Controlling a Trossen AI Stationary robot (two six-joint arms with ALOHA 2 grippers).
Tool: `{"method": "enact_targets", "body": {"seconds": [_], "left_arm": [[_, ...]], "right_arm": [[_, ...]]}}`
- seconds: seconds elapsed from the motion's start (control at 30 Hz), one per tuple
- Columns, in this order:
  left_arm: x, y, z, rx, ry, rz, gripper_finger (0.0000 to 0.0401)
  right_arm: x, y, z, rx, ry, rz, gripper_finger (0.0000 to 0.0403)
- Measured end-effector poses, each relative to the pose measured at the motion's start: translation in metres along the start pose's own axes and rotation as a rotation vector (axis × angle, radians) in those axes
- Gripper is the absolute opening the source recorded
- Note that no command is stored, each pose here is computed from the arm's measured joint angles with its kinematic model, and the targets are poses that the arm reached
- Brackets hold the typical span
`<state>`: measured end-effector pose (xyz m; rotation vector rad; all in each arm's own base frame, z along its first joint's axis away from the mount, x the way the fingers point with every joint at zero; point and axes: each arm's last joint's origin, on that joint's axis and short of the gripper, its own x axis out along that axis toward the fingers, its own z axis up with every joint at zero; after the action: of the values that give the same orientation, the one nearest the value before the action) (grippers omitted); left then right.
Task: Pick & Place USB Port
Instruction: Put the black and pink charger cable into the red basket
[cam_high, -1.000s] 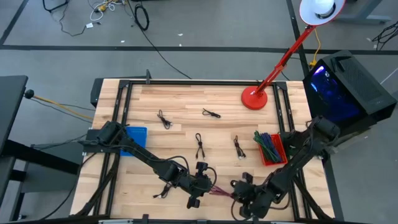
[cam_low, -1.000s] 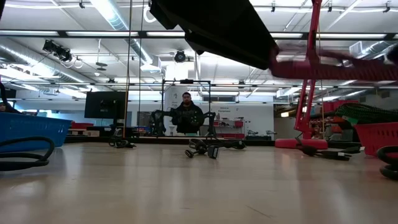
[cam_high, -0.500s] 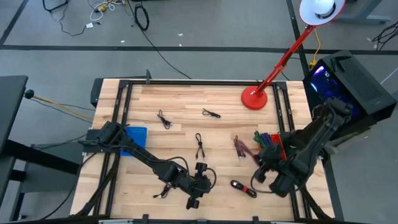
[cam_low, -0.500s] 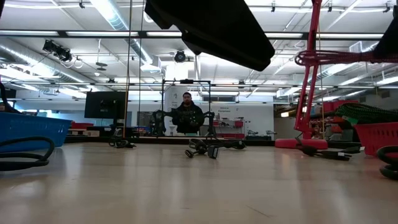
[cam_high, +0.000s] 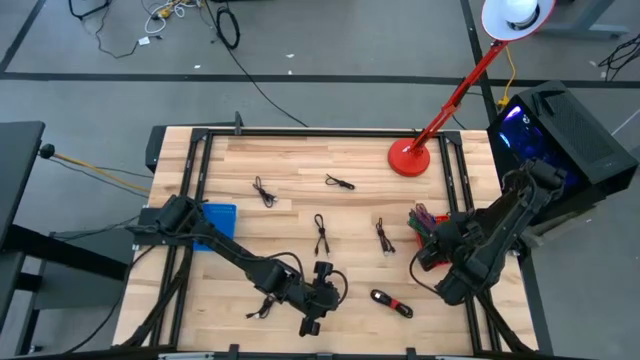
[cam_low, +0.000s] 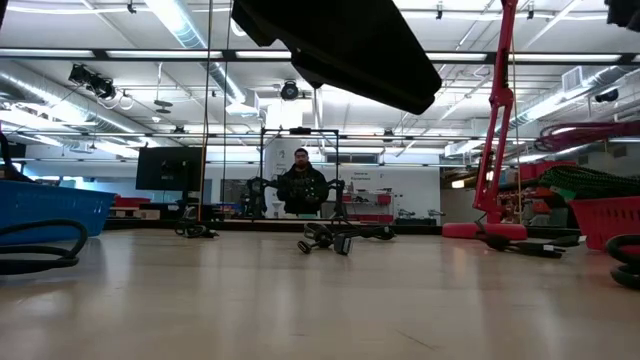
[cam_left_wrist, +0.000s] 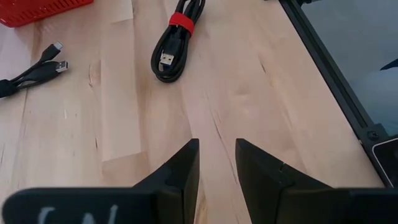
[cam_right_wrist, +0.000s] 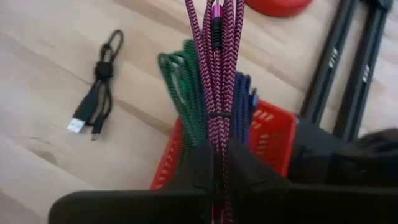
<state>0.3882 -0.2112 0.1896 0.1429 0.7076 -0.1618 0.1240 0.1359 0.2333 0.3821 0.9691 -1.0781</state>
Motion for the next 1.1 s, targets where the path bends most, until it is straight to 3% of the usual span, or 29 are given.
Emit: {"method": "enact_targets", "body": {"seconds": [0.27,0.77,1.1], "left_arm": [[0.0,-0.001,-0.001,-0.008,0.007,-0.001,0.011],[0.0,-0.001,-0.001,-0.007,0.006,-0.002,0.011],[0.0,-0.001,-0.001,-0.006,0.006,-0.001,0.011]], "right_arm": [[0.038,-0.02,-0.021,0.112,0.149,-0.285,0.0012],[0.044,-0.017,-0.024,0.114,0.147,-0.231,0.0016],[0.044,-0.016,-0.025,0.106,0.152,-0.222,0.0103]]}}
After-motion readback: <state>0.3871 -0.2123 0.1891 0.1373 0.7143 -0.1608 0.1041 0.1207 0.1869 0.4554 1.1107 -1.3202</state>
